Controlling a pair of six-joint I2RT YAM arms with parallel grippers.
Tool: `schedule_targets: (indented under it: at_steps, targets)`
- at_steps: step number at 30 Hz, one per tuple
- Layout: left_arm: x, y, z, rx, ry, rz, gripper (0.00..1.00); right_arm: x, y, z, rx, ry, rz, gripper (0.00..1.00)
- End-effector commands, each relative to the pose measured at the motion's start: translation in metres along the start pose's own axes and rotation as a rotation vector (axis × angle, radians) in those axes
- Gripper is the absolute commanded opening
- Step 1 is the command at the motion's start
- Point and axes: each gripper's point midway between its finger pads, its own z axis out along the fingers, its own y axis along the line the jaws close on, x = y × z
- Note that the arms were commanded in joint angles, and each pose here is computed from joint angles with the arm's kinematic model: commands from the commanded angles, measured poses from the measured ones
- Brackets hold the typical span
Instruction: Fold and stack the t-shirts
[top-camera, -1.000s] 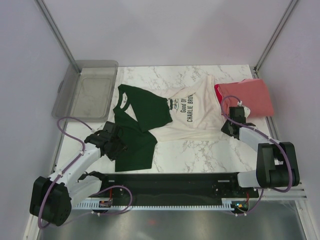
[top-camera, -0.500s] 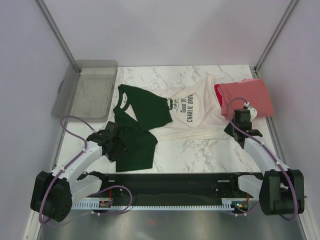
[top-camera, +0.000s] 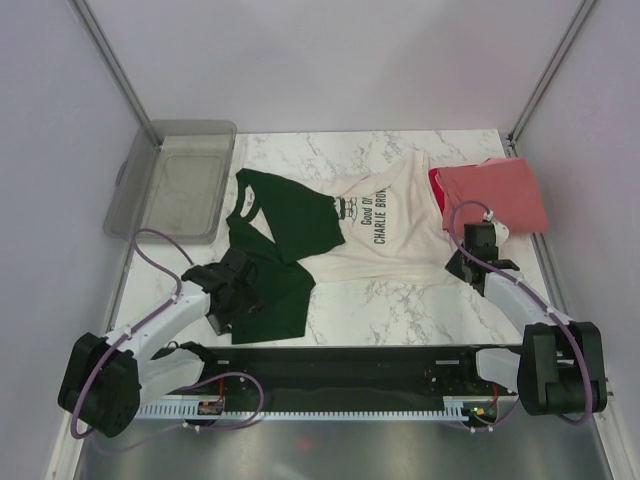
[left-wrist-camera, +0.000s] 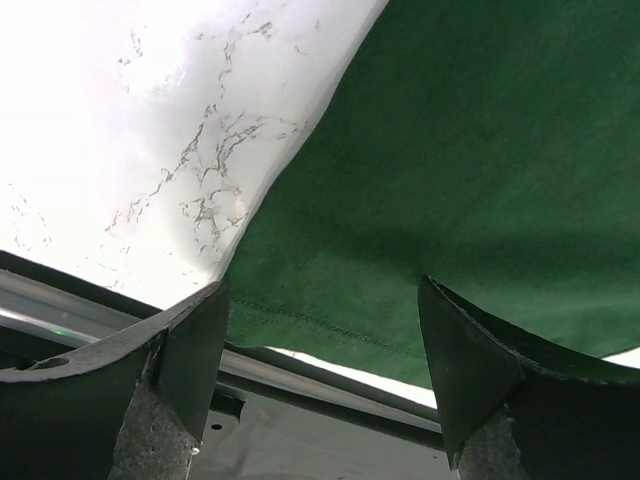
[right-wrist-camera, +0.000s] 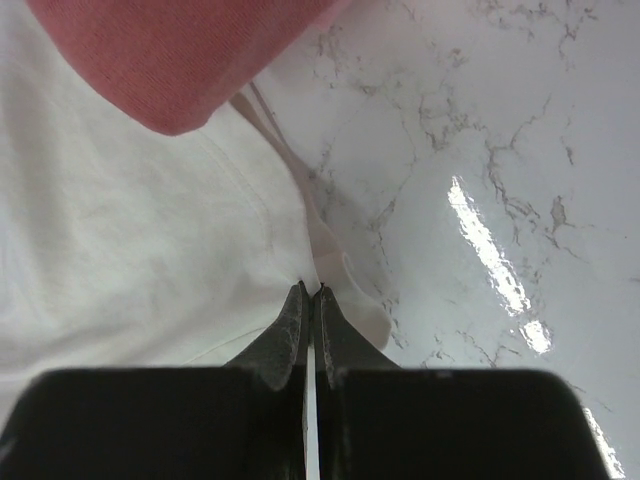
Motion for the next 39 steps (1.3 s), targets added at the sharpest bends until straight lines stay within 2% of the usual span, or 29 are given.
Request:
schedule_targets:
  at_steps: [1, 5, 8, 10, 11, 20, 26, 29, 30, 32, 33, 34, 35, 36, 38, 39]
  targets:
    - [-0.005, -0.001, -0.001, -0.039, -0.022, -0.067, 0.83, -0.007, 0.008, 0.003, -0.035, -0.03, 0.025, 0.0]
    - [0.0, 0.001, 0.009, -0.09, 0.008, -0.069, 0.75, -0.007, 0.01, 0.002, -0.046, -0.028, 0.018, 0.0]
    - [0.005, 0.002, 0.018, -0.091, 0.026, -0.067, 0.55, -0.006, 0.01, 0.002, -0.05, -0.029, 0.018, 0.0]
    - [0.006, 0.002, 0.018, -0.086, 0.013, -0.065, 0.26, -0.006, 0.01, 0.001, -0.054, -0.028, 0.018, 0.0]
    - [0.004, 0.0, 0.015, -0.065, -0.002, -0.076, 0.03, -0.007, 0.011, 0.0, -0.059, -0.032, 0.019, 0.0]
    - [-0.022, -0.035, -0.028, 0.1, -0.069, -0.046, 0.02, -0.018, 0.022, -0.012, -0.099, -0.039, 0.029, 0.0]
    - [-0.056, -0.066, -0.071, 0.199, -0.149, -0.022, 0.02, -0.052, 0.043, -0.032, -0.152, -0.099, 0.036, 0.0]
    - [-0.084, -0.084, -0.097, 0.255, -0.207, -0.057, 0.02, -0.085, 0.07, -0.048, -0.218, -0.128, 0.061, 0.0]
    - [-0.102, -0.1, -0.125, 0.323, -0.252, -0.072, 0.02, -0.093, 0.08, -0.053, -0.25, -0.13, 0.067, 0.0]
    - [-0.123, -0.115, -0.15, 0.358, -0.293, -0.055, 0.02, -0.109, 0.1, -0.064, -0.31, -0.125, 0.076, 0.0]
    - [-0.145, -0.131, -0.194, 0.444, -0.358, -0.073, 0.02, -0.131, 0.122, -0.086, -0.39, -0.147, 0.075, 0.0]
    - [-0.155, -0.135, -0.208, 0.45, -0.377, -0.075, 0.02, -0.144, 0.132, -0.1, -0.433, -0.166, 0.072, 0.0]
    - [-0.165, -0.138, -0.231, 0.481, -0.418, -0.061, 0.02, -0.174, 0.149, -0.131, -0.498, -0.235, 0.07, 0.0]
    - [-0.184, -0.145, -0.284, 0.579, -0.503, -0.078, 0.02, -0.184, 0.154, -0.148, -0.522, -0.256, 0.066, 0.0]
    - [-0.2, -0.143, -0.329, 0.622, -0.602, -0.041, 0.02, -0.225, 0.166, -0.211, -0.604, -0.394, 0.069, 0.0]
    - [-0.21, -0.138, -0.382, 0.715, -0.698, -0.055, 0.02, -0.236, 0.166, -0.232, -0.621, -0.441, 0.066, 0.0]
